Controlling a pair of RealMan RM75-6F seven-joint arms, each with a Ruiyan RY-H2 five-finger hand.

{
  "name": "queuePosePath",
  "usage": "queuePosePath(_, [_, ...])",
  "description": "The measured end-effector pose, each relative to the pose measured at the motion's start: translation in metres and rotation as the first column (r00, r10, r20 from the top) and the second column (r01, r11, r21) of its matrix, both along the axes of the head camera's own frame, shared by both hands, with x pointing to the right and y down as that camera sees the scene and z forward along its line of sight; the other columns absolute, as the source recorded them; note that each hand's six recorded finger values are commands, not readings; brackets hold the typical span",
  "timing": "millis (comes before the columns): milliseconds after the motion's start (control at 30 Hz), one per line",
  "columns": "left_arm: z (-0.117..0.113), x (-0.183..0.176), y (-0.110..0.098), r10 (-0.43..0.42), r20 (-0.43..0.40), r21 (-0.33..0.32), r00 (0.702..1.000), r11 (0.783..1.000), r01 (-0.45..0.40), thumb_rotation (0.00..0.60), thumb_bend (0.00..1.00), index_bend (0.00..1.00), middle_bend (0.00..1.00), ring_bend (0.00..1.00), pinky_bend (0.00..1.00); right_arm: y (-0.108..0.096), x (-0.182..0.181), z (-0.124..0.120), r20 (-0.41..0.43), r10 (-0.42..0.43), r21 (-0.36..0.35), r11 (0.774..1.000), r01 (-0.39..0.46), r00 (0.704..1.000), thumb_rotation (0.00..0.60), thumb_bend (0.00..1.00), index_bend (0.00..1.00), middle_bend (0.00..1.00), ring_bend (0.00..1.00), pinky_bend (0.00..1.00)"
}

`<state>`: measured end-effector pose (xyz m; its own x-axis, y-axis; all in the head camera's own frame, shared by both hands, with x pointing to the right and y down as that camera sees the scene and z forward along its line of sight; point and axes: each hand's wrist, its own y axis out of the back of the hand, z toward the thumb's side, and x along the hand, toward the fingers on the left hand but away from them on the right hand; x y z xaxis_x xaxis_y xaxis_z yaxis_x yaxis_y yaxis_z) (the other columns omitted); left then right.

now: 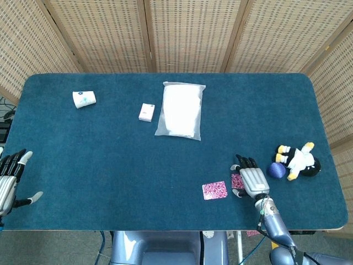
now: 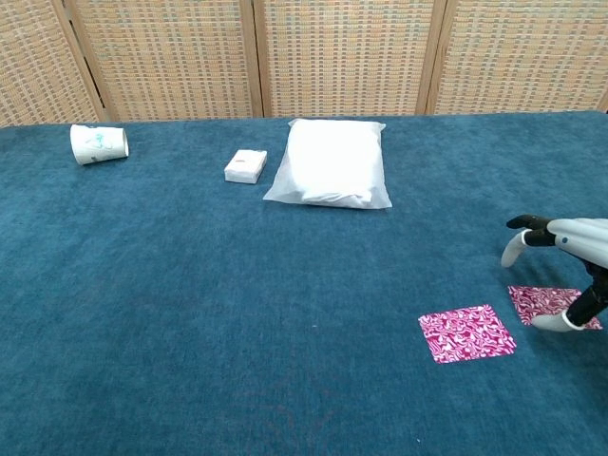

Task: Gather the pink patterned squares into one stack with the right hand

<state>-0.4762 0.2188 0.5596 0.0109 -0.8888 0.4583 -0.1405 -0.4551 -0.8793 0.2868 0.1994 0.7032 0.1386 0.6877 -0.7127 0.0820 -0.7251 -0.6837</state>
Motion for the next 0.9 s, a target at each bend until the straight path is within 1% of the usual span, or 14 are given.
queuePosePath(133, [0.000, 0.000, 0.000, 0.000, -0.001, 0.001, 1.000, 1.000, 0.000, 0.600, 0.00, 0.00, 0.00, 0.00, 0.00, 0.001, 0.004, 0.003, 0.003, 0.008, 0.003, 1.000, -0.008, 1.000, 0.600, 0.26, 0.32, 0.00, 0.00, 0.00])
queuePosePath(333, [0.000, 0.000, 0.000, 0.000, 0.000, 0.000, 1.000, 1.000, 0.000, 0.600, 0.00, 0.00, 0.00, 0.00, 0.00, 0.003, 0.013, 0.010, -0.009, 0.027, -0.012, 1.000, -0.027, 1.000, 0.600, 0.26, 0.33, 0.00, 0.00, 0.00])
queuePosePath(900, [0.000, 0.000, 0.000, -0.003, 0.000, 0.000, 1.000, 1.000, 0.003, 0.600, 0.00, 0.00, 0.00, 0.00, 0.00, 0.001, 0.019, 0.016, -0.036, 0.013, -0.012, 1.000, -0.014, 0.999, 0.600, 0.26, 0.33, 0.00, 0.00, 0.00])
